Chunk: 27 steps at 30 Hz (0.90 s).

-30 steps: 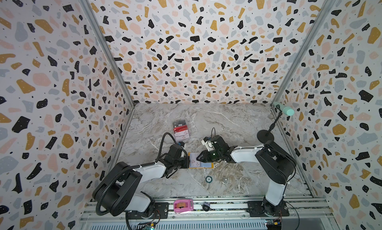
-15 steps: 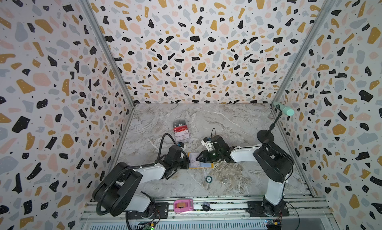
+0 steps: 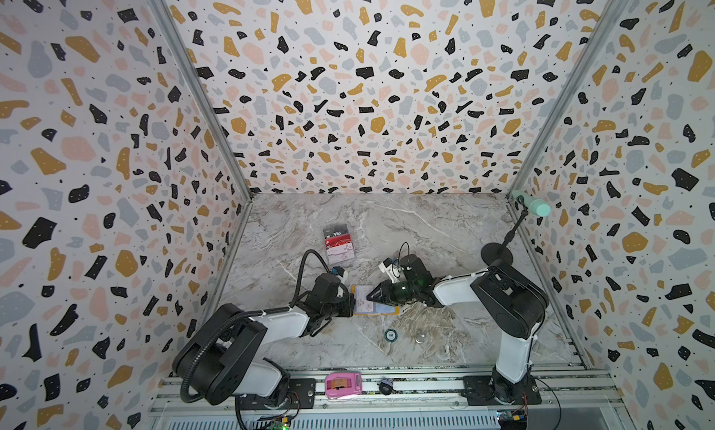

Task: Take the credit cards out of the card holder

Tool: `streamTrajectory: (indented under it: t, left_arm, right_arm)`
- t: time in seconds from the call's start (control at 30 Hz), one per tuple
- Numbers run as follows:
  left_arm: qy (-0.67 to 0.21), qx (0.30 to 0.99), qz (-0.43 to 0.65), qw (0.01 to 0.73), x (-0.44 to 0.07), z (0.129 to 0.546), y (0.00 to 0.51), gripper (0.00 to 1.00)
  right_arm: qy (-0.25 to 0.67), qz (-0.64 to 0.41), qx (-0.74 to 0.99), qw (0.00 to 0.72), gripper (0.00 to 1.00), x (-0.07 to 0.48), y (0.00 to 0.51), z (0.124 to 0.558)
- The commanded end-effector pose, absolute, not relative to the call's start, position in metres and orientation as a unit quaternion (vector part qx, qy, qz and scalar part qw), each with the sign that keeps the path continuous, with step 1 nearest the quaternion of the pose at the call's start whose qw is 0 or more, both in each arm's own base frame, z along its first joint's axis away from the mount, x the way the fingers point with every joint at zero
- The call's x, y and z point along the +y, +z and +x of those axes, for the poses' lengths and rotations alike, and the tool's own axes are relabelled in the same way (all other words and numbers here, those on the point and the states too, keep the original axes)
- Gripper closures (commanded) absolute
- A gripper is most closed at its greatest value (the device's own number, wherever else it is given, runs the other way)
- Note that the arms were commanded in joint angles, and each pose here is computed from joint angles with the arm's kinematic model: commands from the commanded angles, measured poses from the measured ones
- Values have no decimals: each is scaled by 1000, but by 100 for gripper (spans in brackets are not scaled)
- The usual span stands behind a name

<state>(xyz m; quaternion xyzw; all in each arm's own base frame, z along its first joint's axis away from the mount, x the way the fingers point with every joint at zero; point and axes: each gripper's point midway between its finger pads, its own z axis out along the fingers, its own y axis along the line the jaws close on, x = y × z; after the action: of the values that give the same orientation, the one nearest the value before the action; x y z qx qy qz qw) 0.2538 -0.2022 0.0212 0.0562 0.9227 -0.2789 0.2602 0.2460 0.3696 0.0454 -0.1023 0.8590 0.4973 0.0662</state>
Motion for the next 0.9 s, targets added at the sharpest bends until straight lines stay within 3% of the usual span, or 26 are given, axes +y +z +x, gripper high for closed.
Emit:
streamTrajectory:
  t: [0.0, 0.87]
  left_arm:
    - [-263, 938, 56, 221, -194, 235, 1, 100]
    - [-253, 940, 61, 220, -194, 238, 0, 100]
  right_arm:
    - [535, -135, 832, 61, 66, 382, 67, 235]
    - [536, -181, 822, 69, 66, 384, 98, 243]
